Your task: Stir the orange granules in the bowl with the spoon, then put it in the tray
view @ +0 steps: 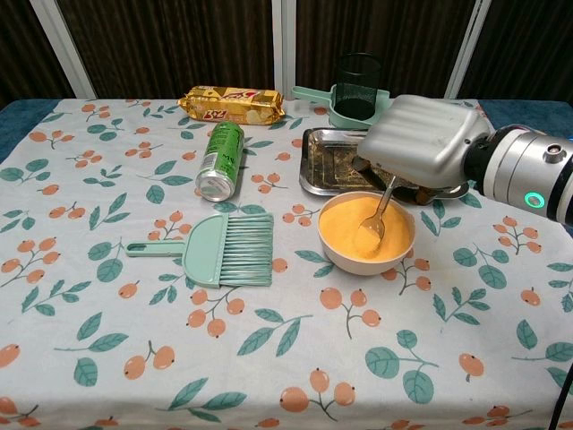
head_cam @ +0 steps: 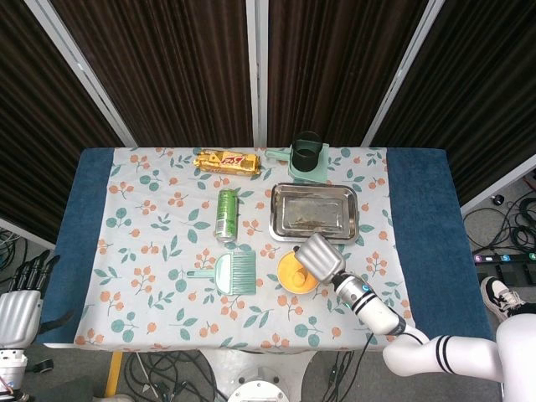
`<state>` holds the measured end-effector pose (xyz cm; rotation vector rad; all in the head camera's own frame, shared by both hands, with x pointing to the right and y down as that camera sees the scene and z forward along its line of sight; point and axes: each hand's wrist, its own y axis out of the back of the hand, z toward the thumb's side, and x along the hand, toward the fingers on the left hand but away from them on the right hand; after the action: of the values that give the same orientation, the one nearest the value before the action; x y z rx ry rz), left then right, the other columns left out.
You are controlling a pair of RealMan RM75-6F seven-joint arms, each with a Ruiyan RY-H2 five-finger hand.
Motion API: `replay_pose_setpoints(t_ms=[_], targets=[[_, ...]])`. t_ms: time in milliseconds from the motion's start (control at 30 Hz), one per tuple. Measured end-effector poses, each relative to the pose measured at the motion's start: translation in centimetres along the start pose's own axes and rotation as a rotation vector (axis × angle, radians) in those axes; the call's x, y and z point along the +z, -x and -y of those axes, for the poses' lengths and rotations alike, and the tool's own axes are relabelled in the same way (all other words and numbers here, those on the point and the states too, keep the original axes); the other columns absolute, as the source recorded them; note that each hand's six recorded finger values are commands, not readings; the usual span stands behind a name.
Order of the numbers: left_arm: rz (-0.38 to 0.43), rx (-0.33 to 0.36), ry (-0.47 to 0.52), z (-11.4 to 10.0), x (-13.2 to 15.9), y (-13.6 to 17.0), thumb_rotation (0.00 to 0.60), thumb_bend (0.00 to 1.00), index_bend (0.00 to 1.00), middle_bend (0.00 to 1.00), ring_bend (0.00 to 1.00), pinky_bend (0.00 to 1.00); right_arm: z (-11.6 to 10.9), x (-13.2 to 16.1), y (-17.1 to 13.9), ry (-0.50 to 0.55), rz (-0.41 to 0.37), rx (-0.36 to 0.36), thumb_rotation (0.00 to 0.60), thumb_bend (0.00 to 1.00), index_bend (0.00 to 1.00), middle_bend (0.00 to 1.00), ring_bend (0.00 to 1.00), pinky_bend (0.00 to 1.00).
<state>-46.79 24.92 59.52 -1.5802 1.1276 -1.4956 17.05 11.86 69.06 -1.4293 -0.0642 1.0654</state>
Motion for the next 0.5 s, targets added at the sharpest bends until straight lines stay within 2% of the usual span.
replay_pose_setpoints(t_ms=[267,400,500], targets=[[0.011,0.003,-0.016,-0.5,0.6,-0.1,0.6,0.01,0.1,0.07,0.07,0.1,0.0,-2.1,-0.7,0.105,0.057,-0.018,0.6,0.51,0.78,1.0,1.0,1.0],[0.015,0.005,-0.019,-0.6,0.7,-0.2,0.6,0.01,0.1,0.07,0.07,0.1,-0.2,-2.2,-0.7,0.101,0.055,-0.029,0.6,0.51,0.78,1.0,1.0,1.0],[0.015,0.002,-0.017,-0.5,0.8,-0.2,0.6,0.01,0.1,0.07,0.07,0.1,-0.5,-1.9,-0.6,0.055,0.038,-0.041,0.6,0.51,0.78,1.0,1.0,1.0]])
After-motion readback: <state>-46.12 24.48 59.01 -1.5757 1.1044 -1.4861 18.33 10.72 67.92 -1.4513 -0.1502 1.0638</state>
